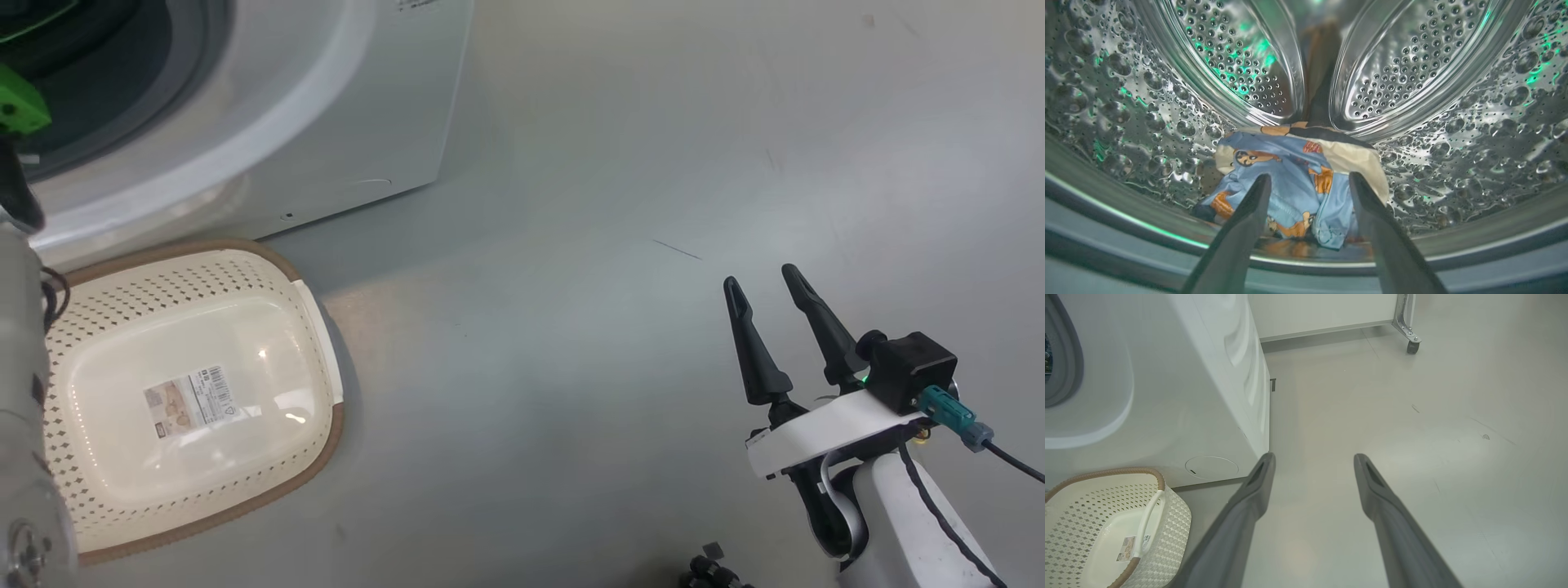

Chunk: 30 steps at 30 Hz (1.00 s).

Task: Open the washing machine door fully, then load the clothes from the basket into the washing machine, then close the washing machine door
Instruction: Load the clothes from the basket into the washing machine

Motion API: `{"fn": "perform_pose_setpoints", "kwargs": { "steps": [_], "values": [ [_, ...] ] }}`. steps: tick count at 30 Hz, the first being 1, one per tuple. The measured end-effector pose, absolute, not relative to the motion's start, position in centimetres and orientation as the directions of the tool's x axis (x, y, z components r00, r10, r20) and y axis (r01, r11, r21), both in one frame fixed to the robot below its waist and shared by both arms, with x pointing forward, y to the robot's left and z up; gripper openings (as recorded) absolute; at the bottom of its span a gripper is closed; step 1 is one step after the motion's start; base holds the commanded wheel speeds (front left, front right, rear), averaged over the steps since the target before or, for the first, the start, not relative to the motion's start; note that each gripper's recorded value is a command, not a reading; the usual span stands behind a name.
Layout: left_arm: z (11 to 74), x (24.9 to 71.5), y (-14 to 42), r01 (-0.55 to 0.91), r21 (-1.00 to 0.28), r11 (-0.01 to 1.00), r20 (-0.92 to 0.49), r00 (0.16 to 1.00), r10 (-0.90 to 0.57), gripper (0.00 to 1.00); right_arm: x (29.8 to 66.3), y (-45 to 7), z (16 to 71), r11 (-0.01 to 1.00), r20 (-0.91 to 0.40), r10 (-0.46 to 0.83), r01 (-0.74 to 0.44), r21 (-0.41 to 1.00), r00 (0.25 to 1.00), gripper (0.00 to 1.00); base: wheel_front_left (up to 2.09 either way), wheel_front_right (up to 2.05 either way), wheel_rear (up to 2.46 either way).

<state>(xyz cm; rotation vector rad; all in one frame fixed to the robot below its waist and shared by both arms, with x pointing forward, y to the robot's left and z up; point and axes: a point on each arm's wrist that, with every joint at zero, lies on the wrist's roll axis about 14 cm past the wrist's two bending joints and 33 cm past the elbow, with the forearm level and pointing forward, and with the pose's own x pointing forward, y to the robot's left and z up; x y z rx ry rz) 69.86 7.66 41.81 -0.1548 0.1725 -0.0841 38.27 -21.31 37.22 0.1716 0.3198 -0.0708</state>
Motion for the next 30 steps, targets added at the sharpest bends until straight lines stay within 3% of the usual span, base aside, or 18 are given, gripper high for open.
{"fn": "perform_pose_setpoints", "kwargs": {
  "steps": [10,30],
  "values": [
    [42.3,65.3,9.0,0.056,-0.133,0.990,-0.217,0.973,-0.084,1.00,39.1,-20.1,39.7,0.981,-0.239,-0.003,0.049,0.186,0.971,1.00,0.00,0.00,0.00],
    [43.7,55.9,9.3,0.069,-0.231,0.971,-0.232,0.965,-0.123,1.00,39.0,-19.6,45.0,0.981,-0.084,0.022,-0.005,0.194,0.996,1.00,0.00,0.00,0.00]
  ]
}}
